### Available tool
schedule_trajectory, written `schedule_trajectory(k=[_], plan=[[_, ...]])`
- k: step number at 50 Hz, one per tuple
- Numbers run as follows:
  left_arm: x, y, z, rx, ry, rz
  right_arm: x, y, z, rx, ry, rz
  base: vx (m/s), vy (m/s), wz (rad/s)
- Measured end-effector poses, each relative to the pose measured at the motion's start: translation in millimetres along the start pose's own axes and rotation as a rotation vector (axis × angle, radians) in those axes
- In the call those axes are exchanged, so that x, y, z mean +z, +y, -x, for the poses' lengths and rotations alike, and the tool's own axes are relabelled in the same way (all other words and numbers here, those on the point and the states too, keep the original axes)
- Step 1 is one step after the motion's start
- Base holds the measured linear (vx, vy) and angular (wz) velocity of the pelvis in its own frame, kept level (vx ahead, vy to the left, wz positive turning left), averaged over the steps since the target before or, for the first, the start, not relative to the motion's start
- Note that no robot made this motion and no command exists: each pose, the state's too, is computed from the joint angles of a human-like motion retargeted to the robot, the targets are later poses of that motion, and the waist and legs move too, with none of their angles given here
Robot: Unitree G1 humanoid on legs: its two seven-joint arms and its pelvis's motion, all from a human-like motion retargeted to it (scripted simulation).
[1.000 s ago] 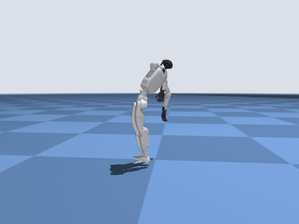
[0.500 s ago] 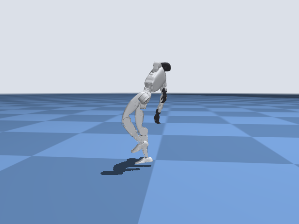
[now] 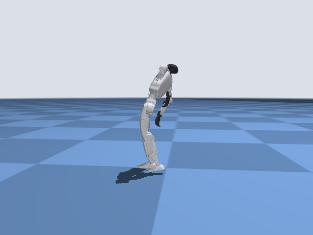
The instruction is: In place motions
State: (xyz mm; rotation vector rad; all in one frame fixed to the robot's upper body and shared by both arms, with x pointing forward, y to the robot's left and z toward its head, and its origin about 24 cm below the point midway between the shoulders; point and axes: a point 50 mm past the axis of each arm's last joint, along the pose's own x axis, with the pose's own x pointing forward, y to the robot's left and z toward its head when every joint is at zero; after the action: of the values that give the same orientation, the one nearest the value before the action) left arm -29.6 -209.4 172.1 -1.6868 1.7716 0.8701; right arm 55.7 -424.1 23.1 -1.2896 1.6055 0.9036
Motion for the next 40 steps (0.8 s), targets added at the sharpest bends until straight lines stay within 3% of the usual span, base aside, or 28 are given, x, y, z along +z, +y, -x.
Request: schedule_trajectory(k=[10, 22, 26, 30, 40], plan=[[62, -1, 2, -0.008, -0.297, -0.185, -149, 29, 66, 0.054, 0.763, 0.019, -0.03, 0.13, 1.24], [155, -1, 39, -0.003, -0.776, -0.121, -222, 51, 201, -0.201, 1.312, -0.291, -0.04, 0.11, 0.45], [161, -2, 43, 0.006, -0.807, -0.162, -216, 48, 184, -0.268, 1.258, -0.290, 0.13, -0.12, -0.42], [151, -2, 36, 0.025, -0.739, -0.199, -195, 50, 134, -0.182, 1.094, -0.287, 0.09, -0.14, -0.56], [35, -1, -2, -0.020, -0.121, -0.217, -121, 19, 44, -0.022, 0.534, -0.060, 0.08, -0.07, -0.81]])
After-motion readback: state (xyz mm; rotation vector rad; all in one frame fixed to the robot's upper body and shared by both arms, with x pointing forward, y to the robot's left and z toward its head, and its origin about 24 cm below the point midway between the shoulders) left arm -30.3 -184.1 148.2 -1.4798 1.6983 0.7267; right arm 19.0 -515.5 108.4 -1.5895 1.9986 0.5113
